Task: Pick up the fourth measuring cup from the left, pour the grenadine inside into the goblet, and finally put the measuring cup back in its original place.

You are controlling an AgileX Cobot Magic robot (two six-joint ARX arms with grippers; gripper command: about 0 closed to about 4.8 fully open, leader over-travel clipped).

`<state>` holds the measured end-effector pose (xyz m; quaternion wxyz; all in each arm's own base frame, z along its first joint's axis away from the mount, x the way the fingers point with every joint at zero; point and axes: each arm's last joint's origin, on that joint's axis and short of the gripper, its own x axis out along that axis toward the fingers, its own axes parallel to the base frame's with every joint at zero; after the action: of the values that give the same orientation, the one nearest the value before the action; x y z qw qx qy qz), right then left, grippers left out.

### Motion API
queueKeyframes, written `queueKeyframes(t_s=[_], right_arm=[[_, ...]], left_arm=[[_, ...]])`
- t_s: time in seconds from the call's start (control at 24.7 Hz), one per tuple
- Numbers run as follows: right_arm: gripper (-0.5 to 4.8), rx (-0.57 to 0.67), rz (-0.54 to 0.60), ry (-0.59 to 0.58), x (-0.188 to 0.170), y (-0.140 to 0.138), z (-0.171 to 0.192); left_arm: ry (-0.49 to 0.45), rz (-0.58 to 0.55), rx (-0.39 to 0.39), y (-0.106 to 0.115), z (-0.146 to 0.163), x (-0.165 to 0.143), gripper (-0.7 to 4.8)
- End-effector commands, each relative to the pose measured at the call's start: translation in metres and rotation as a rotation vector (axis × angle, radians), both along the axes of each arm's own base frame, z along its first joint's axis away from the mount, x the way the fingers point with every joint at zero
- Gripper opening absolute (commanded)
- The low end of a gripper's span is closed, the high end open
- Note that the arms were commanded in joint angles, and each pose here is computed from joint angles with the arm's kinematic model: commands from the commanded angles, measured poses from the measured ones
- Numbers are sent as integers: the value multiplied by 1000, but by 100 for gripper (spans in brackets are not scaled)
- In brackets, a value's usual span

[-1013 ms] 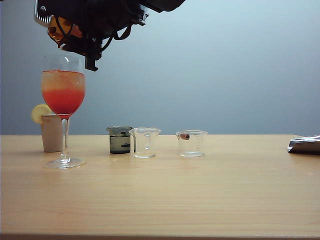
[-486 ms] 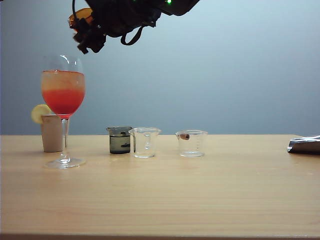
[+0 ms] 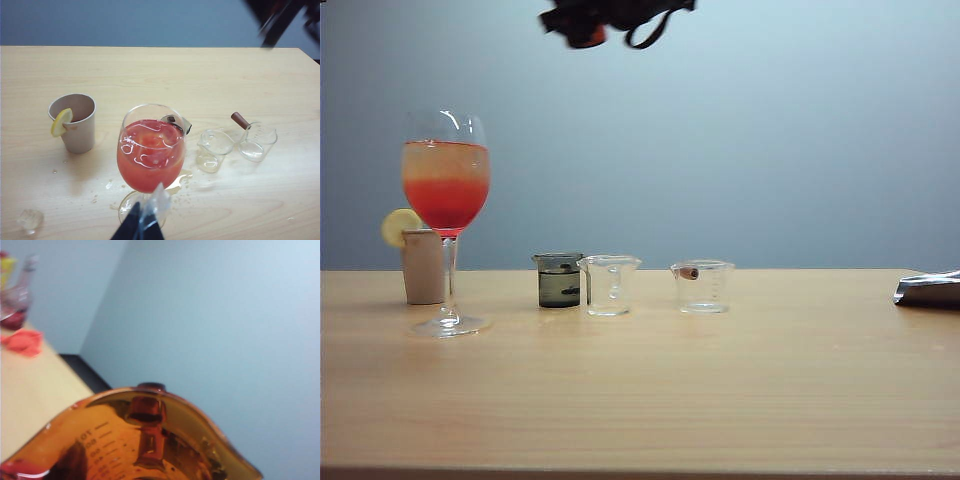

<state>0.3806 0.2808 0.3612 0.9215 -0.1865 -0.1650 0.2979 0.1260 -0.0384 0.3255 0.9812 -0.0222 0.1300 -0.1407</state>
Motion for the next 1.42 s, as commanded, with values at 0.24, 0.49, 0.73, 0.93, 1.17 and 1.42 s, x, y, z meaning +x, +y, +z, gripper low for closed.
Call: queueKeyframes(t_s=[0.24, 0.49, 0.73, 0.93, 1.17, 1.42], right_arm=[[-5, 131, -154, 46, 9, -69, 28], [-5, 226, -266, 143, 6, -126, 1], [-5, 272, -331, 175, -10, -155, -47], [-5, 279, -406, 280, -28, -172, -113], [-5, 266, -456, 381, -45, -184, -159], [-5, 265, -451, 435, -36, -198, -197]], left_arm=[[-12, -4, -8, 0, 3, -1, -6], [-12, -4, -8, 0, 3, -1, -6], [-12, -4, -8, 0, 3, -1, -6], [-11, -4, -8, 0, 3, -1, -6], [-11, -4, -8, 0, 2, -1, -6], [-6, -8, -9, 0, 2, -1, -6]])
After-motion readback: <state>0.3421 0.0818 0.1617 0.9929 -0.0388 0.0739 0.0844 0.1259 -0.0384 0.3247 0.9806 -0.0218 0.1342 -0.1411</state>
